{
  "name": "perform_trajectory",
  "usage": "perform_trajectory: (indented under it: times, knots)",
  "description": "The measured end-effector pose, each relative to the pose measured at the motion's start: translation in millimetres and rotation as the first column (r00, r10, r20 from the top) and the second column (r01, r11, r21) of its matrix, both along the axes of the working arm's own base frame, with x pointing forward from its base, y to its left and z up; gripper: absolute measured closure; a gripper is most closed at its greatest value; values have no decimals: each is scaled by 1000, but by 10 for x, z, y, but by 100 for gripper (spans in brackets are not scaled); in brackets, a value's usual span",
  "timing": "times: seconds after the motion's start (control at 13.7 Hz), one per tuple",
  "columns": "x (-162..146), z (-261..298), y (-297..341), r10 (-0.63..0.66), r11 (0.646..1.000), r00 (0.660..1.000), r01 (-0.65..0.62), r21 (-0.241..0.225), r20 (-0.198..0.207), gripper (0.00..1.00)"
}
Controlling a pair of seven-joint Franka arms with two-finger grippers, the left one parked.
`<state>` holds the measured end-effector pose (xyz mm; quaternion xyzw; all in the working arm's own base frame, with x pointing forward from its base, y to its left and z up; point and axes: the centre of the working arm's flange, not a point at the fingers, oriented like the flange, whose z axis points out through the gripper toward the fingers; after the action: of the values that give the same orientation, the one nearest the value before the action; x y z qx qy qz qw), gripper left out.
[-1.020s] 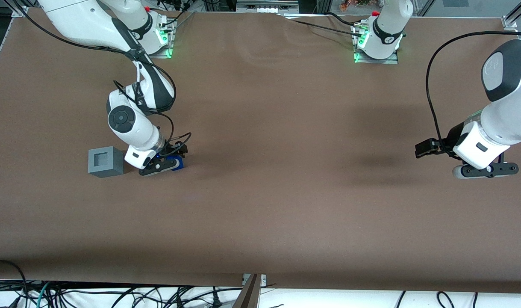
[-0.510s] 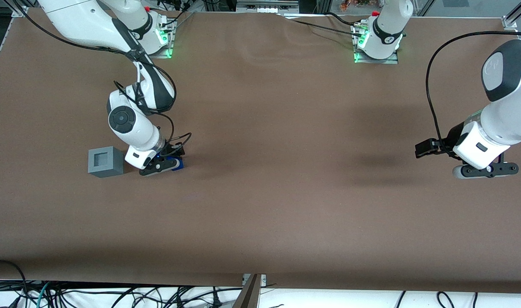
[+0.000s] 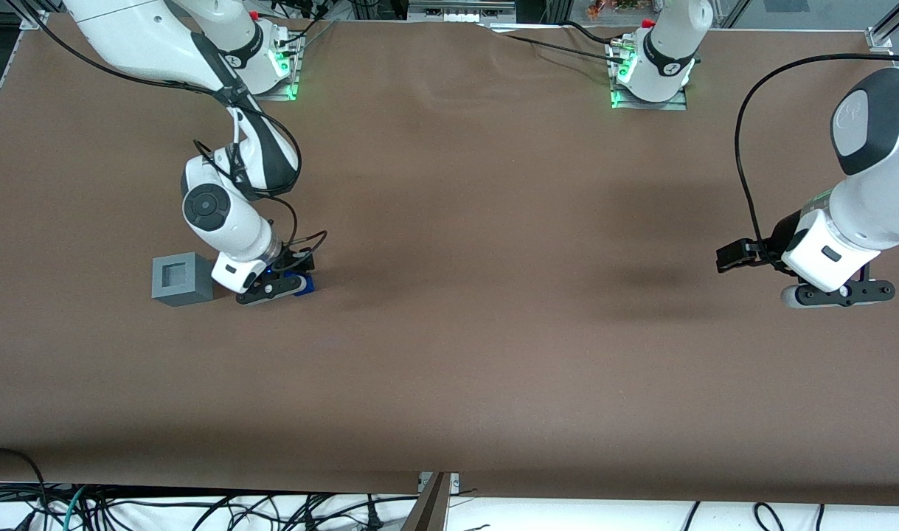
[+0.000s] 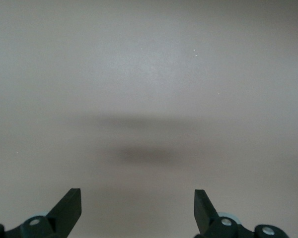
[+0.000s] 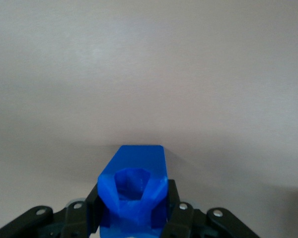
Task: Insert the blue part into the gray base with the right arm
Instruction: 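Carry the blue part over the gray base's square hole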
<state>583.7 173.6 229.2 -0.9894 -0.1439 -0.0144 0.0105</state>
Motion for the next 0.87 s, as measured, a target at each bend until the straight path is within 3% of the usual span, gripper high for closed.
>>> perform_trajectory:
  times: [0.15, 0.44, 0.66, 0.87]
  knots:
    - [79, 188, -216, -31, 999, 1000, 30, -25, -3, 48]
    - [142, 1024, -818, -73, 992, 996, 66, -105, -59, 48]
    - [115, 1472, -1421, -47, 991, 997, 40, -127, -56, 48]
    - [74, 1583, -1852, -22, 992, 997, 13, -125, -69, 48]
